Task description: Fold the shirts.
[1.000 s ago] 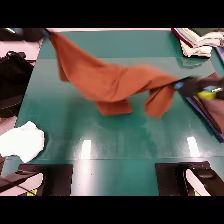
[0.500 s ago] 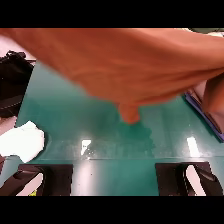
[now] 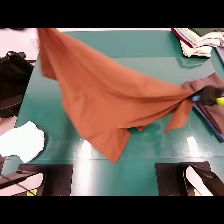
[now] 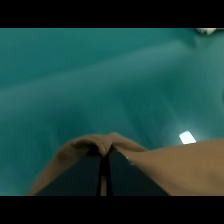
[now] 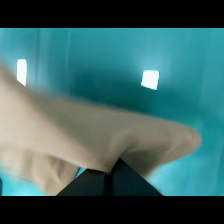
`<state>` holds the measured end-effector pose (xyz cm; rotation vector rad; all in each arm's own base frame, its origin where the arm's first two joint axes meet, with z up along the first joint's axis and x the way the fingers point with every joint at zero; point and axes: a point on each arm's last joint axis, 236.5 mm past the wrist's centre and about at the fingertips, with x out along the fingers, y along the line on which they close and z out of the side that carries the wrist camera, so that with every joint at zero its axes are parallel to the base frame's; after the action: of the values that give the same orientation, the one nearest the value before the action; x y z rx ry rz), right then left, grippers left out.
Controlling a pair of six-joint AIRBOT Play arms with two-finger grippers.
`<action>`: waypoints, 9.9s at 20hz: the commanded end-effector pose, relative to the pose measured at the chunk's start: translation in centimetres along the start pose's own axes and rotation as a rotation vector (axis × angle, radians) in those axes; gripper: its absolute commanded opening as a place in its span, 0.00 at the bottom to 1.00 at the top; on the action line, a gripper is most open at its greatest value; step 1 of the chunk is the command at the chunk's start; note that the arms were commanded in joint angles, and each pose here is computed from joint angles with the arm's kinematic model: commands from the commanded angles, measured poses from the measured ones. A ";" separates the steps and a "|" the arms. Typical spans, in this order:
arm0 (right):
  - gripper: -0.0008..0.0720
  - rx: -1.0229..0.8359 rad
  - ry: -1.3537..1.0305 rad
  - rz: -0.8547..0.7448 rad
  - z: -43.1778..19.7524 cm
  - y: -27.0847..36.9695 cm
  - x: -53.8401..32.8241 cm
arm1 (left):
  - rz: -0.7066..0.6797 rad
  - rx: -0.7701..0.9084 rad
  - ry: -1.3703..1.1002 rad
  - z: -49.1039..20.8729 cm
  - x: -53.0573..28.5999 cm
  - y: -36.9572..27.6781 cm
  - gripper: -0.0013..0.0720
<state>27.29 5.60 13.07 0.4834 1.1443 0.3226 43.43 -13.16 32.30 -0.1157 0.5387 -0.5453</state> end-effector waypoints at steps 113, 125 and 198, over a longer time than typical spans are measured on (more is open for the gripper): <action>0.03 -0.183 -0.112 -0.032 2.4 2.0 0.3 | 0.139 -0.187 0.219 -15.7 -7.2 0.8 0.05; 0.03 -0.520 -0.886 -0.109 8.8 18.8 -29.4 | 0.300 0.281 -0.870 10.6 -37.7 -14.0 0.04; 0.50 -0.016 0.202 -0.269 3.1 -7.1 -0.1 | 0.042 -0.758 0.798 -47.0 -0.8 -0.4 0.04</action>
<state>32.91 0.53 13.08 0.2142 1.3010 0.2006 18.36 -10.72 -8.47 -0.6187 1.5110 -0.2469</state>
